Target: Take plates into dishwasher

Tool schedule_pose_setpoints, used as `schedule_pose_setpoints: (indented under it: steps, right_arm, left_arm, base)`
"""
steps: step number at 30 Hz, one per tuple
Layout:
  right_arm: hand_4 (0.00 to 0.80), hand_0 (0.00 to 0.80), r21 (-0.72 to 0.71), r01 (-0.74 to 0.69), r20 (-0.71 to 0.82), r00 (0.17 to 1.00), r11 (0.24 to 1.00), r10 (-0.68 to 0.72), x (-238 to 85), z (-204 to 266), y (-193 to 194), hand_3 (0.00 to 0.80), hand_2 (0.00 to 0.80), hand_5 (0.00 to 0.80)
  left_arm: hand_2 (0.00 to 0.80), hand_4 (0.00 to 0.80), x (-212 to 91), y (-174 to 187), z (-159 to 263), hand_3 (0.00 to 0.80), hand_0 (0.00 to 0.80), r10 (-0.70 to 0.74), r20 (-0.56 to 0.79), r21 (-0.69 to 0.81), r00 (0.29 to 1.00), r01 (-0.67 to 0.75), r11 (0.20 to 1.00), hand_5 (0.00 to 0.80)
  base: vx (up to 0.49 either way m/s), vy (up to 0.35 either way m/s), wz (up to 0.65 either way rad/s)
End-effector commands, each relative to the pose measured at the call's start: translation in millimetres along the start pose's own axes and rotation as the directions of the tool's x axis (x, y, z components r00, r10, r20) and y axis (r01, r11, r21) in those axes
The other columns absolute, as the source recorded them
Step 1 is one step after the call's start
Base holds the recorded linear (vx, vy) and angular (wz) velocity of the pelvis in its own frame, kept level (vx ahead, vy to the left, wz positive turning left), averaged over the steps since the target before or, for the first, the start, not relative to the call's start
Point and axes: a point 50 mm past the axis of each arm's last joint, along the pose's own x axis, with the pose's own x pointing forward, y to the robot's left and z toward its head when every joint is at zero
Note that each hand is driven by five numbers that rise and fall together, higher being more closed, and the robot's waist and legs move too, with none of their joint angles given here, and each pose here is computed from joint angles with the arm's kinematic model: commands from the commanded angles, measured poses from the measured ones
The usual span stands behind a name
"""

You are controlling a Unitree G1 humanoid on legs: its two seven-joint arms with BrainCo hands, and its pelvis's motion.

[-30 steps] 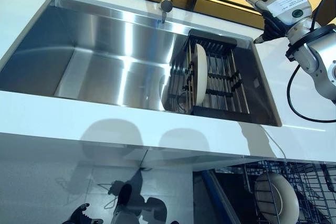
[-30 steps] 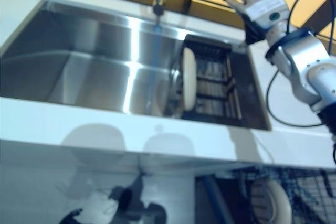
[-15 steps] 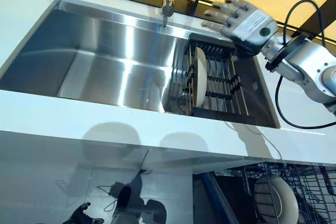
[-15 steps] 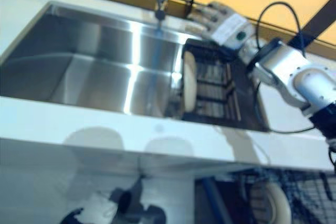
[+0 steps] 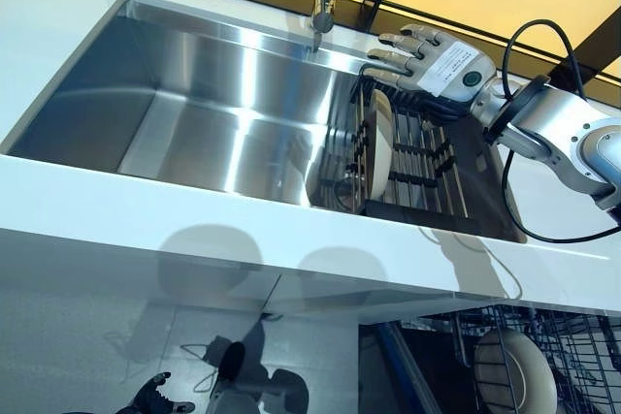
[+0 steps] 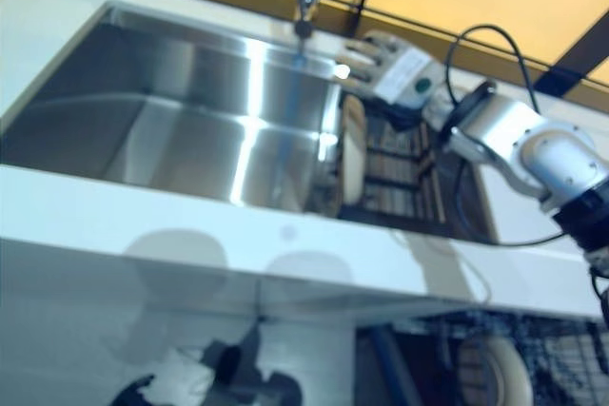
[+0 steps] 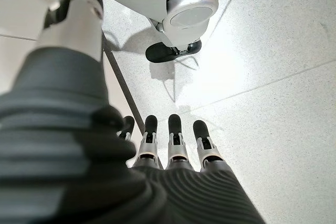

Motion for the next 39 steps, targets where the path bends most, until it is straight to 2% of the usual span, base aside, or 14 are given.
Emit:
schedule_pose_setpoints:
  steps: [1,10,13,16,28,39]
  right_arm:
    - [0.000,0.000,-0.050,0.031,-0.007,0.999,0.998,-0.031,5.8,-9.6,-12.1,0.000,0.000,0.000]
    - [0.000,0.000,-0.072,0.011,-0.003,1.000,0.997,-0.011,7.0,-8.8,-11.5,0.000,0.000,0.000]
    - [0.000,0.000,-0.072,0.006,0.006,1.000,0.997,-0.005,5.5,-7.1,-9.5,0.000,0.000,0.000]
    - [0.000,0.000,-0.073,0.006,0.008,1.000,0.997,-0.005,5.1,-6.8,-9.1,0.000,0.000,0.000]
    - [0.000,0.000,-0.083,-0.041,0.018,0.999,0.996,0.043,3.7,-4.4,1.7,0.000,0.000,0.000]
    - [0.000,0.000,-0.099,-0.058,0.044,0.997,0.993,0.063,4.1,-2.4,7.5,0.000,0.000,0.000]
  left_arm:
    - [0.000,0.000,-1.0,-7.3,-1.5,0.000,0.000,-0.023,0.013,-0.020,1.000,0.023,1.000,0.000]
    - [0.000,0.000,-1.0,-7.7,5.8,0.000,0.000,-0.011,0.057,-0.068,0.998,0.015,0.998,0.000]
    - [0.000,0.000,-0.7,-1.8,10.2,0.000,0.000,0.040,0.079,-0.163,0.996,-0.026,0.986,0.000]
    - [0.000,0.000,-0.3,0.3,12.7,0.000,0.000,0.054,0.085,-0.198,0.995,-0.037,0.980,0.000]
    - [0.000,0.000,-0.3,18.0,10.1,0.000,0.000,0.166,0.059,-0.255,0.984,-0.146,0.956,0.000]
    - [0.000,0.000,-0.5,10.6,13.6,0.000,0.000,0.130,0.097,-0.281,0.987,-0.099,0.955,0.000]
  base:
    - [0.000,0.000,0.00]
    - [0.000,0.000,0.00]
    - [0.000,0.000,0.00]
    - [0.000,0.000,0.00]
    - [0.000,0.000,0.00]
    - [-0.001,0.000,0.00]
